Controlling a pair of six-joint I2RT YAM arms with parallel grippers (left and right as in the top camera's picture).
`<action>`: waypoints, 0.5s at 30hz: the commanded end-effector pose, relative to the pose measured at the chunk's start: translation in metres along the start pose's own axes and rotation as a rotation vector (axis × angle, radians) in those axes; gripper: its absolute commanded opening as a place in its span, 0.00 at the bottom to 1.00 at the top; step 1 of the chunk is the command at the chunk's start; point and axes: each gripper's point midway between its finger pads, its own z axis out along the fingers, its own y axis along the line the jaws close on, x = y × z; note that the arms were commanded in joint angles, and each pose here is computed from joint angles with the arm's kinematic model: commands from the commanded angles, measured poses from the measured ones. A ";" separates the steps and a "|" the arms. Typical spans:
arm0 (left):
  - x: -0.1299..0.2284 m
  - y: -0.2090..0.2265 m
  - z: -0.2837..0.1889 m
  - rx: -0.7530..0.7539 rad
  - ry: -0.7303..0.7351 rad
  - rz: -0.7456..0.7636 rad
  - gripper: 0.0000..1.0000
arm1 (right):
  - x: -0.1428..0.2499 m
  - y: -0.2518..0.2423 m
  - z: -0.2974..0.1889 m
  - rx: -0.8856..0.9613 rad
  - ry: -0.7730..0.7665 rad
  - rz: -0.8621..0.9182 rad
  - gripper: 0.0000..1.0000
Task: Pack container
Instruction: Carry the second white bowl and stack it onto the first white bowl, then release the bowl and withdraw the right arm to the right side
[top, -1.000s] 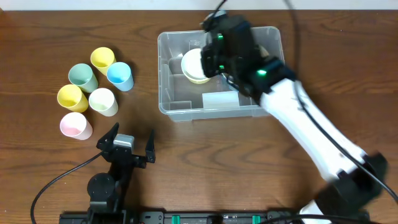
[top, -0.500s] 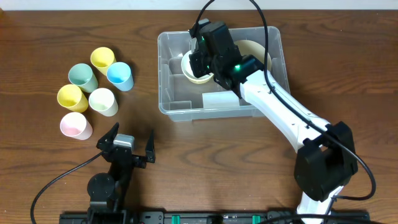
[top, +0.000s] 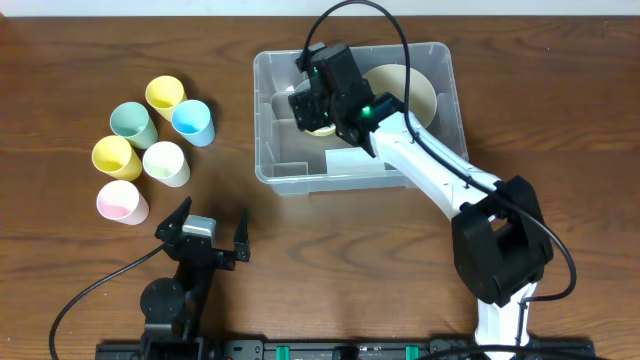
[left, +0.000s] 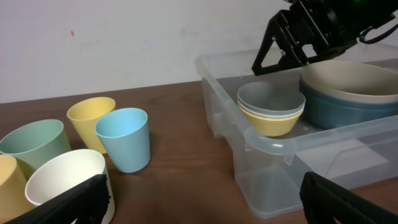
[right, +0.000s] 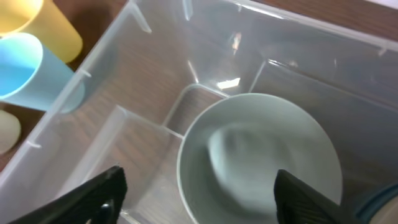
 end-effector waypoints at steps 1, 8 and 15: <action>0.016 -0.002 0.002 0.011 0.036 -0.011 0.98 | -0.016 0.014 -0.014 -0.033 -0.025 -0.017 0.84; 0.016 -0.002 0.002 0.011 0.036 -0.012 0.98 | -0.063 -0.004 -0.091 0.047 -0.053 0.028 0.99; 0.016 -0.002 0.002 0.011 0.035 -0.012 0.98 | -0.086 -0.101 -0.194 0.321 -0.136 0.240 0.99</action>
